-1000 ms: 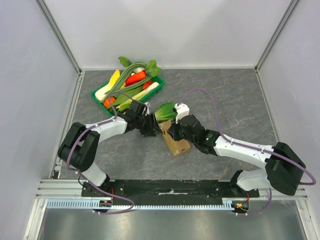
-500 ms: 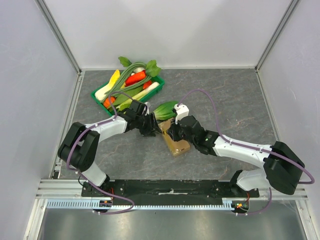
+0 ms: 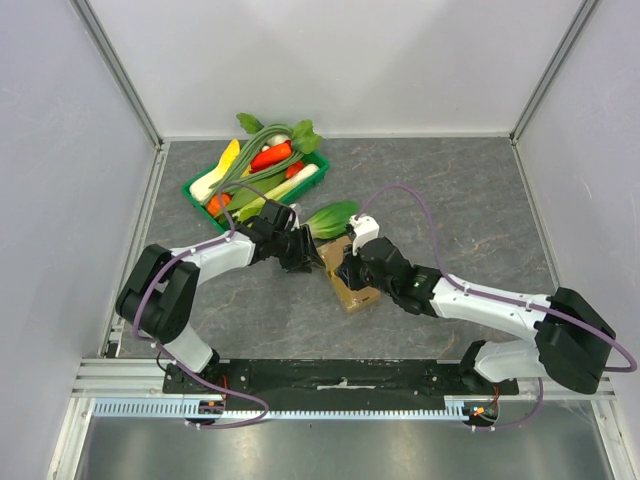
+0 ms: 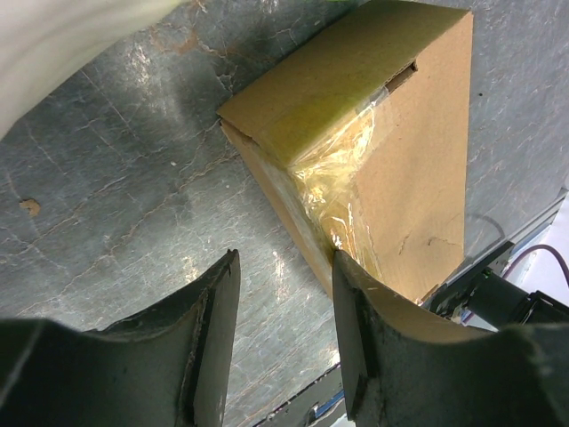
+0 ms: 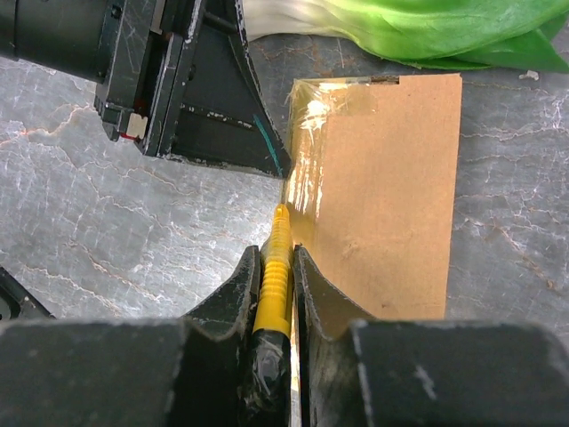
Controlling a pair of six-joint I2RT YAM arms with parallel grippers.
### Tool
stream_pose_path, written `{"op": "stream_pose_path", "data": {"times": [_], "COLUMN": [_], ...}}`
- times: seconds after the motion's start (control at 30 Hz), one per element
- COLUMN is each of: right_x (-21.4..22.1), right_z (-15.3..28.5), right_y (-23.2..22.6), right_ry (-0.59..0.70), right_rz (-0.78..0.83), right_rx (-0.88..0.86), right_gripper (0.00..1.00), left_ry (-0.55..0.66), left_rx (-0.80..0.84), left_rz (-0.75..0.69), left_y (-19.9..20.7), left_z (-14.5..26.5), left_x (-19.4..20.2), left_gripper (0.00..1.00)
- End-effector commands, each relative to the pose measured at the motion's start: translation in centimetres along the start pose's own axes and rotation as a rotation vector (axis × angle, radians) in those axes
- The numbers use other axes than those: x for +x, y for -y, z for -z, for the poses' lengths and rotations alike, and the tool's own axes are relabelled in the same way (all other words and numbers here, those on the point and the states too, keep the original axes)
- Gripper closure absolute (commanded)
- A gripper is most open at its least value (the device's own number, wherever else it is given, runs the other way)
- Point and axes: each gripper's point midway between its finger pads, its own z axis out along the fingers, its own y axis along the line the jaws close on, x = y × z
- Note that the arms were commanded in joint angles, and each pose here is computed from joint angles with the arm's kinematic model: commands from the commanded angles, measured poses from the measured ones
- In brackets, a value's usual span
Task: Unpack the express box
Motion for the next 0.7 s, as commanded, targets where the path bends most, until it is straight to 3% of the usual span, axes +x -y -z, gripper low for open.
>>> {"op": "stream_pose_path", "data": {"times": [0.0,0.67], "right_x": [0.7,5.8], "right_z": [0.8,4.9], "right_y": [-0.1,-0.1], "right_ry": [-0.022,-0.254], "right_rz": [-0.005,0.127], "right_rx": [-0.003,0.063], "right_gripper": [1.0,1.0], "left_ry": [0.019,0.057], "left_rx": [-0.094,-0.174], "left_rz": [-0.013,0.037], "left_y": [-1.9,-3.0], "left_z": [-0.5,-0.9], "left_x": [-0.3,-1.2], "left_gripper": [0.49,0.47]}}
